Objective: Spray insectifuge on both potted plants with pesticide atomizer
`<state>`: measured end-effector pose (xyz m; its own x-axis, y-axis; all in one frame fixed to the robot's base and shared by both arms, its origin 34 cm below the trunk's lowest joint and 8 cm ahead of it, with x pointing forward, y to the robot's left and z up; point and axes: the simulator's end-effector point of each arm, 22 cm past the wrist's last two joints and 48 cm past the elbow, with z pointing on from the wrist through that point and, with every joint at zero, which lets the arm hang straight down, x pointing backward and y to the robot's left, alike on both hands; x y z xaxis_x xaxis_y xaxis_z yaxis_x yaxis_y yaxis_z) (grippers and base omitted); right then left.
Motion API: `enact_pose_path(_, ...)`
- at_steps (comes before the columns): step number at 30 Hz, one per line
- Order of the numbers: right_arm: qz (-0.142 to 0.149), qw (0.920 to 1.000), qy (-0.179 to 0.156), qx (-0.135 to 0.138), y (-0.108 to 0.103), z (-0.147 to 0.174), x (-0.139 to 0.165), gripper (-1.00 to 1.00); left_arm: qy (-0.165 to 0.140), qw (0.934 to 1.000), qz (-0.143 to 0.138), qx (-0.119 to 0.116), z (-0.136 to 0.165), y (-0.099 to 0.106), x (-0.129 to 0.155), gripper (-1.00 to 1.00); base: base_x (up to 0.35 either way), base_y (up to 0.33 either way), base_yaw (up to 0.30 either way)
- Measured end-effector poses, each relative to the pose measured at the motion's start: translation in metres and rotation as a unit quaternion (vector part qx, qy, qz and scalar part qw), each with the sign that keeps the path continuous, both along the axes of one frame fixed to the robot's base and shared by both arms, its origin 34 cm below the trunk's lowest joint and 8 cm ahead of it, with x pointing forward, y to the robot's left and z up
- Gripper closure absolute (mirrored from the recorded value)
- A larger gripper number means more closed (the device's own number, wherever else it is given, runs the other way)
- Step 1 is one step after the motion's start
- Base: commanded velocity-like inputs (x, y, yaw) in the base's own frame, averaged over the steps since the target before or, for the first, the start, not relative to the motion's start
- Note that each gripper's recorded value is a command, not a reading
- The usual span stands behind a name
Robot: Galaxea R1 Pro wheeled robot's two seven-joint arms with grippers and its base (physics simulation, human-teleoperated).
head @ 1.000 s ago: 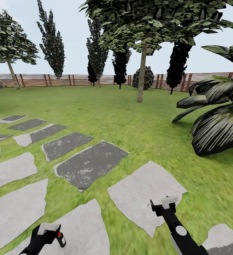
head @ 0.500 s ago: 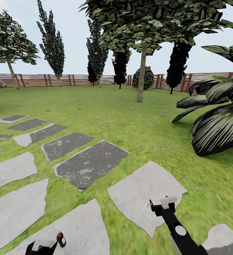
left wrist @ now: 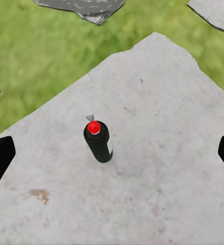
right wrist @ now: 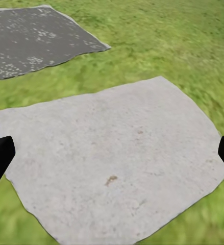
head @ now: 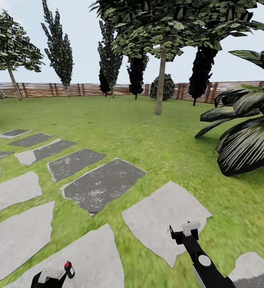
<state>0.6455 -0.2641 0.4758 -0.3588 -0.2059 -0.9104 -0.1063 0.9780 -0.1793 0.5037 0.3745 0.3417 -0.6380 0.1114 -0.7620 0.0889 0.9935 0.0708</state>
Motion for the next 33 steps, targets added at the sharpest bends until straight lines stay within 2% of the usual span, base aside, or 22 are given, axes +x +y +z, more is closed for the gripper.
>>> enact_pose_path(19, -0.002, 0.9999, 0.012, 0.000, -0.002, -0.056, -0.013, -1.00, 0.008, 0.9999, 0.014, 0.000, -0.050, 0.005, -0.014, -1.00, 0.000, 0.000, 0.001)
enact_pose_path(23, -0.003, 0.9999, 0.015, 0.000, -0.003, -0.068, -0.016, -1.00, -0.019, 0.9997, 0.014, 0.003, -0.044, 0.006, 0.007, -1.00, 0.000, 0.000, 0.073)
enact_pose_path(25, -0.004, 0.9998, 0.017, 0.000, -0.003, -0.075, -0.018, -1.00, -0.046, 0.9989, 0.011, 0.006, -0.031, 0.007, 0.029, -1.00, 0.000, 0.000, 0.130)
enact_pose_path(30, -0.004, 0.9998, 0.021, -0.001, -0.003, -0.090, -0.023, -1.00, -0.063, 0.9980, 0.007, 0.005, -0.032, 0.006, 0.039, -1.00, 0.000, 0.000, 0.163)
enact_pose_path(33, -0.004, 0.9997, 0.023, 0.000, -0.003, -0.099, -0.025, -1.00, -0.061, 0.9981, 0.007, 0.004, -0.040, 0.006, 0.037, -1.00, 0.000, 0.000, 0.181)
